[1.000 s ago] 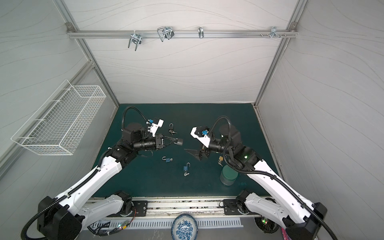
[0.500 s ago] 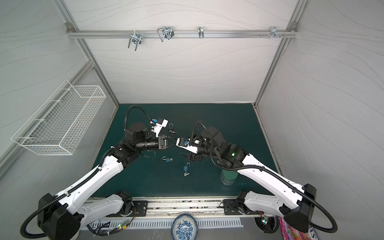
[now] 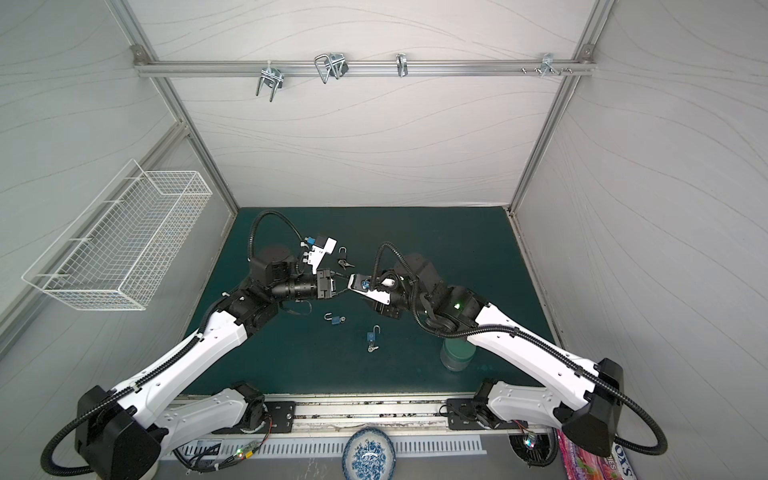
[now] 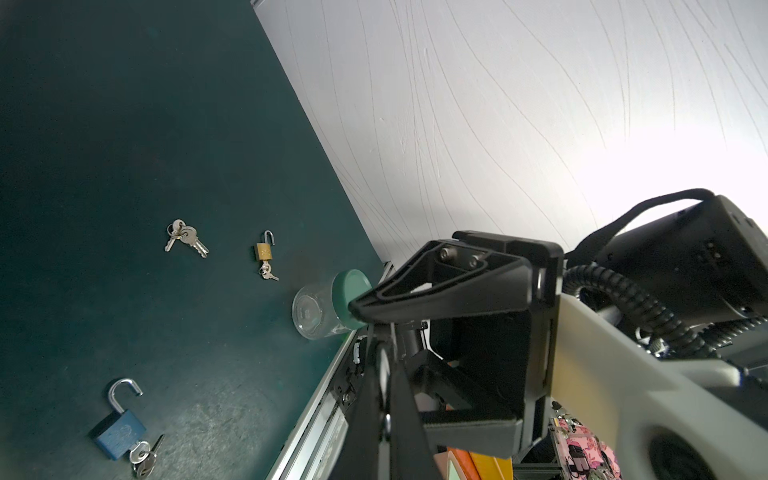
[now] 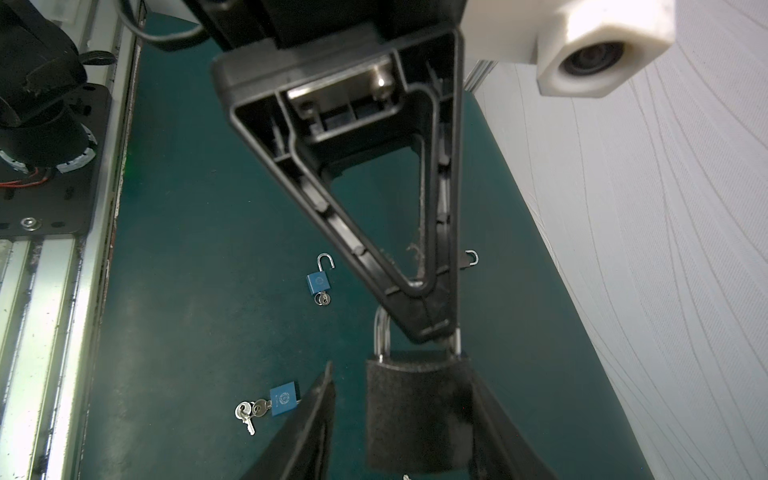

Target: Lock with the key

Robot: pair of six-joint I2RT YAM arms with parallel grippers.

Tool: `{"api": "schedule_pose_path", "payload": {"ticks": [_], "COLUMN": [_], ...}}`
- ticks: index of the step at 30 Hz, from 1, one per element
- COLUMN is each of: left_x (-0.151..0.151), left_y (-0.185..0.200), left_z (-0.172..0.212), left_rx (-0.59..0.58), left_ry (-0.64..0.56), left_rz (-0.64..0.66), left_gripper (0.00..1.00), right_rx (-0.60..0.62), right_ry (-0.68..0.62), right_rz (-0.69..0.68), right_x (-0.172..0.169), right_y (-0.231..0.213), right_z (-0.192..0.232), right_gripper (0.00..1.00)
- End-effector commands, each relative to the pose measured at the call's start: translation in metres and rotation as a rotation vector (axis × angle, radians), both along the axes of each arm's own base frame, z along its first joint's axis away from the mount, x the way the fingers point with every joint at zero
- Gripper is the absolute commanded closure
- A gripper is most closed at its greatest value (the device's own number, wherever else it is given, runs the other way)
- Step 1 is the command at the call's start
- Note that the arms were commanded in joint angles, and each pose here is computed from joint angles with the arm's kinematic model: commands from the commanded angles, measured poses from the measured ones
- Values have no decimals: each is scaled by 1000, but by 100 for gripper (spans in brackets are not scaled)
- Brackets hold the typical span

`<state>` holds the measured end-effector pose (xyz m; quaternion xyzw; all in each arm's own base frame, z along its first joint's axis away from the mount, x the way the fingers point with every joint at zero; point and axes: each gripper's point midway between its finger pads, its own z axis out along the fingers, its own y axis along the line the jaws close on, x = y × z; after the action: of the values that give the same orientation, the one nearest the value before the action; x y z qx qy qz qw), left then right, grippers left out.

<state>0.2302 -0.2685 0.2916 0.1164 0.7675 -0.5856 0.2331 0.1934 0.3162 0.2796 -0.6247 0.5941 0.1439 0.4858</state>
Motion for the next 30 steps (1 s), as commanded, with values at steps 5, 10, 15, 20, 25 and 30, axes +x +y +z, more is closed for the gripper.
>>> {"api": "schedule_pose_path", "payload": {"ticks": [5, 10, 15, 20, 25, 30], "left_x": [0, 0, -2, -2, -1, 3], "left_y": [-3, -3, -2, -1, 0, 5], "left_z": [26, 24, 23, 20, 16, 8], "left_rx": [-47, -49, -40, -30, -23, 23], "left_ry": [-78, -70, -73, -71, -62, -72], "left_rz": [-11, -10, -10, 1, 8, 45], "left_gripper": [100, 100, 100, 100, 100, 94], "right_rx": [41, 48, 56, 57, 49, 41], "right_ry": [-47, -38, -38, -28, -17, 18], "right_rz": [17, 18, 15, 18, 19, -10], "right_x": [-1, -2, -4, -6, -9, -8], "right_y": [6, 7, 6, 6, 5, 2], "right_z": [18, 19, 22, 21, 19, 9], "right_gripper": [53, 53, 61, 66, 78, 100]}}
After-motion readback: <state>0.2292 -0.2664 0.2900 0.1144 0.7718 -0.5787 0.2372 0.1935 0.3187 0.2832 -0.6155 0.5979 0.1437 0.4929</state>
